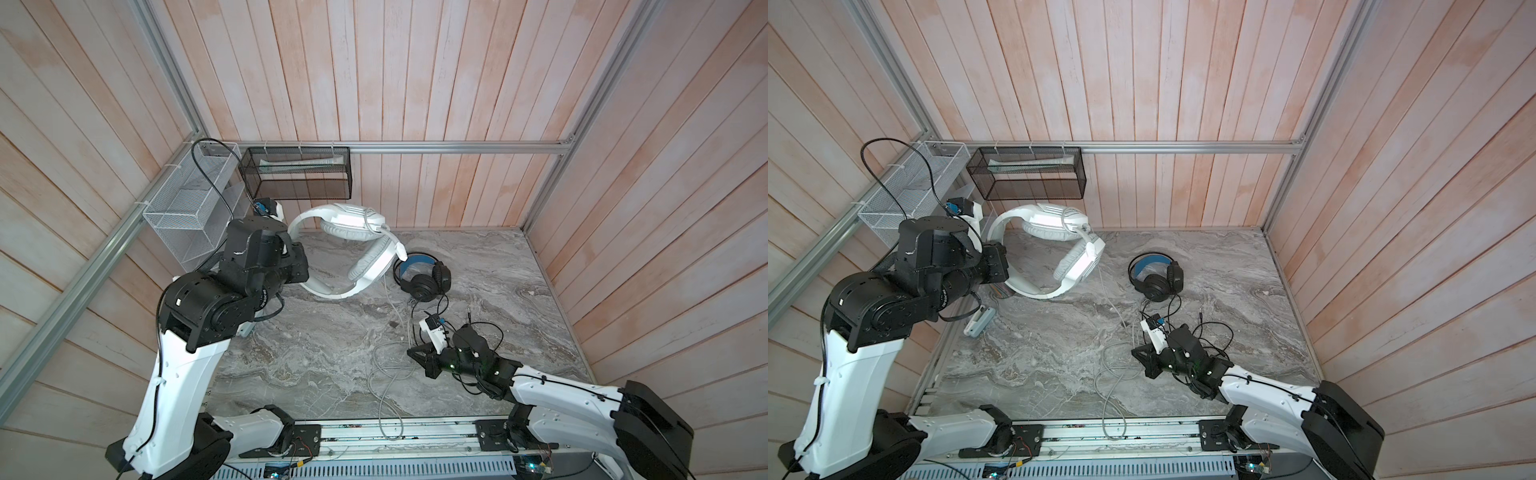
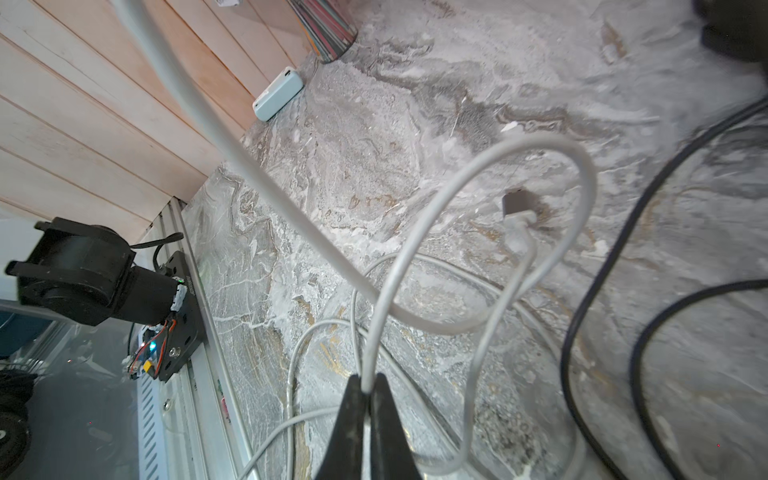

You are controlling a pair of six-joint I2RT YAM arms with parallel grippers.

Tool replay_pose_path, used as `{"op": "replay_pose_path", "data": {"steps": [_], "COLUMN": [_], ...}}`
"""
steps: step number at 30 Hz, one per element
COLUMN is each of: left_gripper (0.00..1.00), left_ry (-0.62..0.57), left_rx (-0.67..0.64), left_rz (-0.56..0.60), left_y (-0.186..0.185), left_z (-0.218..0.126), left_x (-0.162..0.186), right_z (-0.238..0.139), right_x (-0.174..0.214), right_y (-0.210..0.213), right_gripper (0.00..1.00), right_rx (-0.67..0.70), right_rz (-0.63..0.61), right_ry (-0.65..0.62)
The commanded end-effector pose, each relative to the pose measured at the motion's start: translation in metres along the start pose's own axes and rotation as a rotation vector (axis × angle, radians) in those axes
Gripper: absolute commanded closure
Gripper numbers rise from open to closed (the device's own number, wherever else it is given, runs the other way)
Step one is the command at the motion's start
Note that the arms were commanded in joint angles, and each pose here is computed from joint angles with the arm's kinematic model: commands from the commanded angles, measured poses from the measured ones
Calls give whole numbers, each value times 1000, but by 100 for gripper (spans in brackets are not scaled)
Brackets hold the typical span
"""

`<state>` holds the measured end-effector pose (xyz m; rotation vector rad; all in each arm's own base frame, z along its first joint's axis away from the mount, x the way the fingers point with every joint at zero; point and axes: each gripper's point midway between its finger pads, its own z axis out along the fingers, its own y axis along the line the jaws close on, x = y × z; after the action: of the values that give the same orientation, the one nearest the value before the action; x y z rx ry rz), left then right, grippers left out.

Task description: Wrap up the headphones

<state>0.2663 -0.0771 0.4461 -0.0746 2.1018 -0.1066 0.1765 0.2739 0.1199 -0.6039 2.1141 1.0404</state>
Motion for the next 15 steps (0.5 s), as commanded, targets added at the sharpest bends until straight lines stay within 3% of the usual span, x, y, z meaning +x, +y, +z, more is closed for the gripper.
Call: {"op": "replay_pose_path", "data": {"steps": [1,10,15], "left_gripper": [100,100,100], "left_ry": [-112,-188,-263], "left_rx": [-38,-106,-125], "left_rz": [-77,-161,-212], "left_y": [17,43,56], "left_z": [-9,-24,-49], "left_x": [-23,-35,-47], "right_z": [-17,-104,-132], "right_x": [-14,-29,-27], "right_y": [-17,-98,-120], "right_gripper": [100,100,100], "right_rx": [161,725,856], "right_rz": [-17,169,262], "right_ry": [-18,-189,-238]}}
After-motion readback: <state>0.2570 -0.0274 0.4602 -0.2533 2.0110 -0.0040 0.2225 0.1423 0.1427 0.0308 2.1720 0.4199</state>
